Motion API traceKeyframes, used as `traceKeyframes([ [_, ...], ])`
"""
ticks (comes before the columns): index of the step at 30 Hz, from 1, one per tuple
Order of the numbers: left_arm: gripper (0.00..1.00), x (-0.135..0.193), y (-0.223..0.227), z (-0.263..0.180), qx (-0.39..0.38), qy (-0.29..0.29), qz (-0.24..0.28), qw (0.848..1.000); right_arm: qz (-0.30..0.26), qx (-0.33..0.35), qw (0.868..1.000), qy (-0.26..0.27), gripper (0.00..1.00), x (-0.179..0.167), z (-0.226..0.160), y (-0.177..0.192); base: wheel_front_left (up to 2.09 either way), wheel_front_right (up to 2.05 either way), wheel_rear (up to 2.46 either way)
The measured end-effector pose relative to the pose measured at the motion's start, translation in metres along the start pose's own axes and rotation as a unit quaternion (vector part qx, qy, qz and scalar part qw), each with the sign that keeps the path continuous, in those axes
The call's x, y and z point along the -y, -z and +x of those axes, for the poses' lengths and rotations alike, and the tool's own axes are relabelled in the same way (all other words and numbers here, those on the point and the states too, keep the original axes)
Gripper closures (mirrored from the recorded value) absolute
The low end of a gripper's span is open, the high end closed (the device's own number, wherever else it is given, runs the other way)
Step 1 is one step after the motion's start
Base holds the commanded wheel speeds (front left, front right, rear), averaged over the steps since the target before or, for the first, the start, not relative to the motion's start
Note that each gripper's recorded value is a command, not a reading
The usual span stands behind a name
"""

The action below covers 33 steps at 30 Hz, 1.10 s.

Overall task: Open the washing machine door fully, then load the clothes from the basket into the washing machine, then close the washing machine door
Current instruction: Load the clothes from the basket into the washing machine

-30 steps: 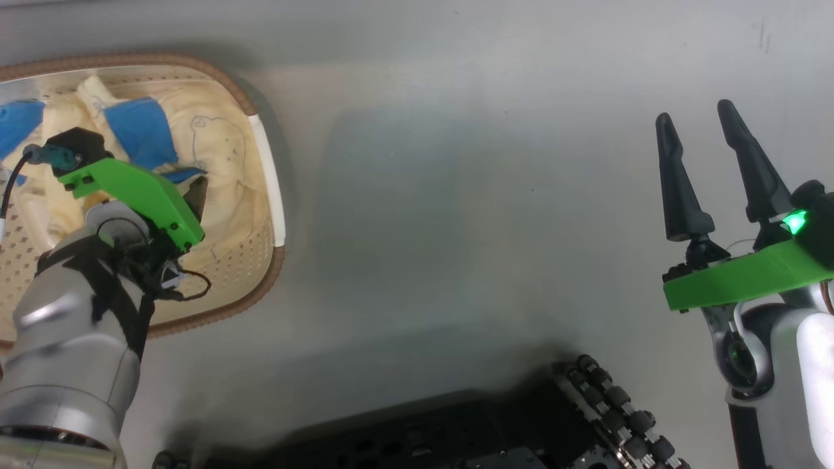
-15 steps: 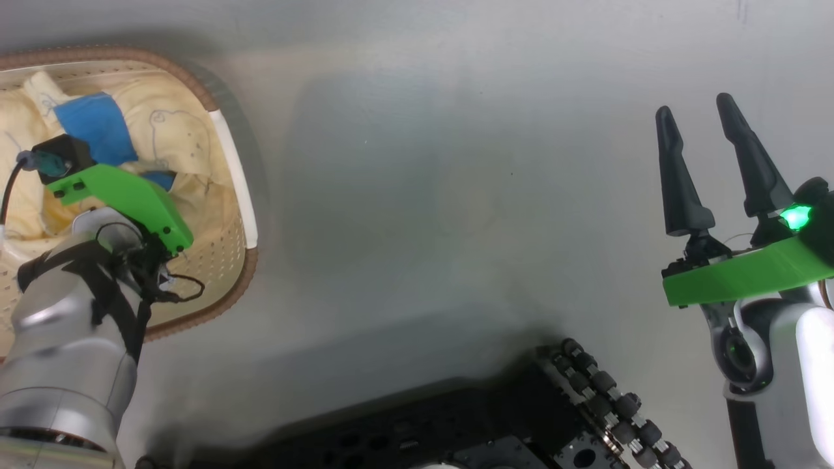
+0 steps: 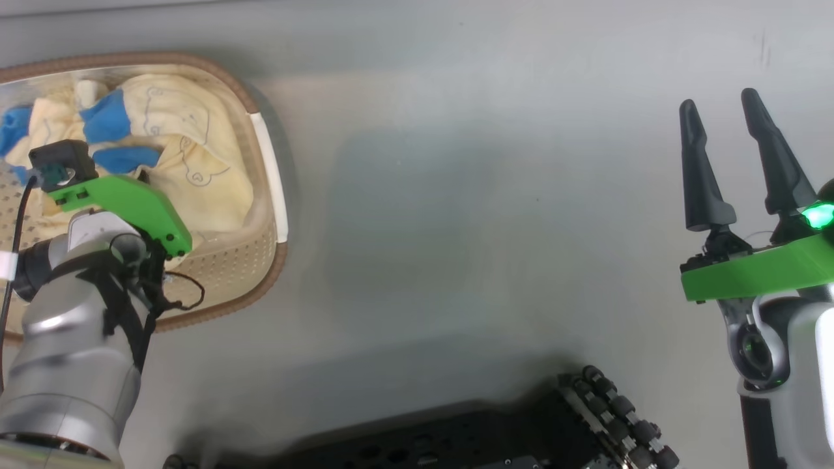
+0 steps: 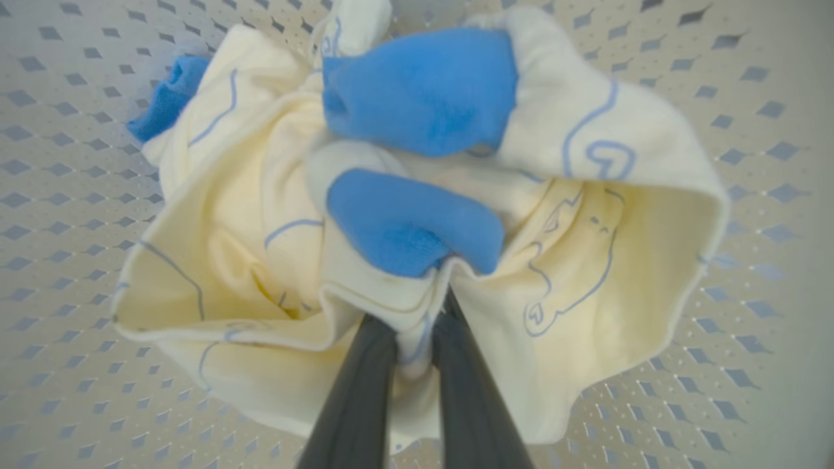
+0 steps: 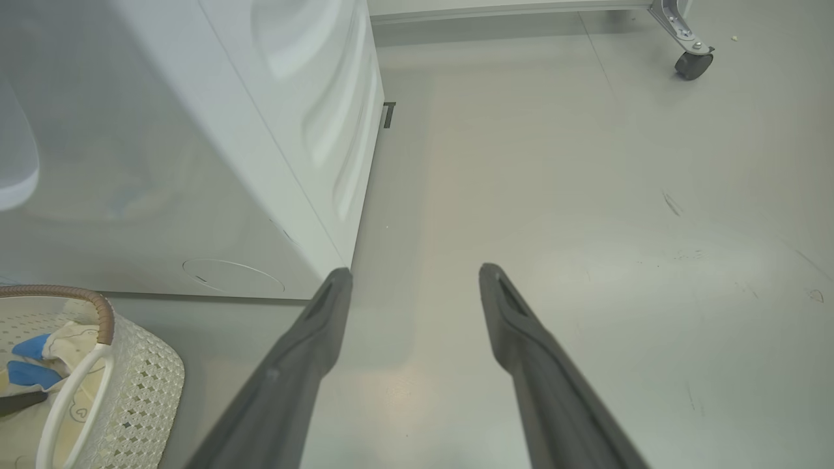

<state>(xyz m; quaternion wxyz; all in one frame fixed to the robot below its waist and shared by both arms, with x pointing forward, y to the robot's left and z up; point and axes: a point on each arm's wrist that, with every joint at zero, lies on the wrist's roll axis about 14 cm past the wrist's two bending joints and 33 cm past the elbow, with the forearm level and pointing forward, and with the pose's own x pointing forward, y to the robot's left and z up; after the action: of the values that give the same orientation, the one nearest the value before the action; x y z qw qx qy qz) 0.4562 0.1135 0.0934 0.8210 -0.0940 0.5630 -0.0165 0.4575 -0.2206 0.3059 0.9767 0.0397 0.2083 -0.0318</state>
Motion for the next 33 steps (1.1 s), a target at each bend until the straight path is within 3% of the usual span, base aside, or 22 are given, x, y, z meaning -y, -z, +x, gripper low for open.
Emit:
traceKeyframes([
  [15,1.00,0.001,-0.076,-0.076,0.186,0.015,-0.039,0.982,0.011,0.066,0.998,-0.004,0.00,-0.004,-0.022,-0.059,0.00,0.00,0.00],
  [21,1.00,-0.001,-0.112,-0.131,0.279,0.012,-0.026,0.960,0.016,0.088,0.996,-0.002,0.00,-0.004,-0.047,-0.082,0.00,0.00,0.00],
  [33,1.00,0.009,-0.130,-0.239,0.411,0.022,0.019,0.911,0.007,0.132,0.991,0.000,0.00,-0.002,-0.096,-0.120,0.00,0.00,0.00],
])
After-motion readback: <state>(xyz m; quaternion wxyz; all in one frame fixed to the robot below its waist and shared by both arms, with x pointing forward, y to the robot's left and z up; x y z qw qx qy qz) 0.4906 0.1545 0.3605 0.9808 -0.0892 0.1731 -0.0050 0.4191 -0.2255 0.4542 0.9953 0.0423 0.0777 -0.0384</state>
